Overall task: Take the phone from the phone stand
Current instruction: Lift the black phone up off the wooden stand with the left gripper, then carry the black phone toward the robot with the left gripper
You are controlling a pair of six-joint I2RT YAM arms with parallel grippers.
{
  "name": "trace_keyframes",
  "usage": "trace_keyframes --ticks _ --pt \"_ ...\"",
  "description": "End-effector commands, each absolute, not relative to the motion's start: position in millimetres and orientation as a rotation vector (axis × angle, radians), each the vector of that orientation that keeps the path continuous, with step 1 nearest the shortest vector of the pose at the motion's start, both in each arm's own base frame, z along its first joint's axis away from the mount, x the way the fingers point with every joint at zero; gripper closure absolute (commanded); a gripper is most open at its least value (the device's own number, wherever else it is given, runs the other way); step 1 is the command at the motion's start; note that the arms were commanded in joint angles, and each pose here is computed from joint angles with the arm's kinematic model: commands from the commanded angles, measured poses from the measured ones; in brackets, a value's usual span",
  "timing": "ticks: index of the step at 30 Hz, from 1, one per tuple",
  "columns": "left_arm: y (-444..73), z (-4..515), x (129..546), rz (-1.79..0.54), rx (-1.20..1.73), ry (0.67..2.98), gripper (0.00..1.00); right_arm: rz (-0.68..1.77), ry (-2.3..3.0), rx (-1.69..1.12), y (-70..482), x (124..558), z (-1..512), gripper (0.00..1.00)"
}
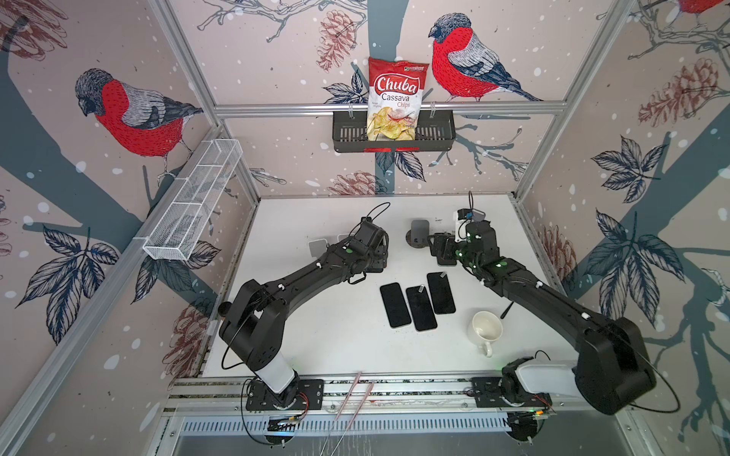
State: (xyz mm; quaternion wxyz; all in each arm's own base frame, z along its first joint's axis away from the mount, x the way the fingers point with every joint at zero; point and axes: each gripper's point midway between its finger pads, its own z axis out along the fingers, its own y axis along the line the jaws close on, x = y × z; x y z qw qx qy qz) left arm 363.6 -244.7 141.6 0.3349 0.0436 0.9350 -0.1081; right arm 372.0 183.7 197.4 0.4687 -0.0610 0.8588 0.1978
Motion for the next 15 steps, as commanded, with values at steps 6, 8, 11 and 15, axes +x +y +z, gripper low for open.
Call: trace_keyframes --ticks 6,8,11,15 --pt "-239.6 144.4 347.8 -0.294 0.056 2.417 0.37 0.494 2.068 -0.144 183.8 370.0 210.8 0.01" --pt "-237.9 143.0 342.4 -0.3 0.049 2.423 0.37 0.496 2.067 -0.145 184.2 369.6 211.0 0.01" --pt "-234.3 141.1 335.0 -0.3 0.037 2.428 0.37 0.502 2.062 -0.146 185.2 368.9 212.5 0.01" --pt "-230.5 138.9 324.5 -0.307 0.021 2.434 0.37 0.509 2.057 -0.148 186.5 367.2 213.4 0.01"
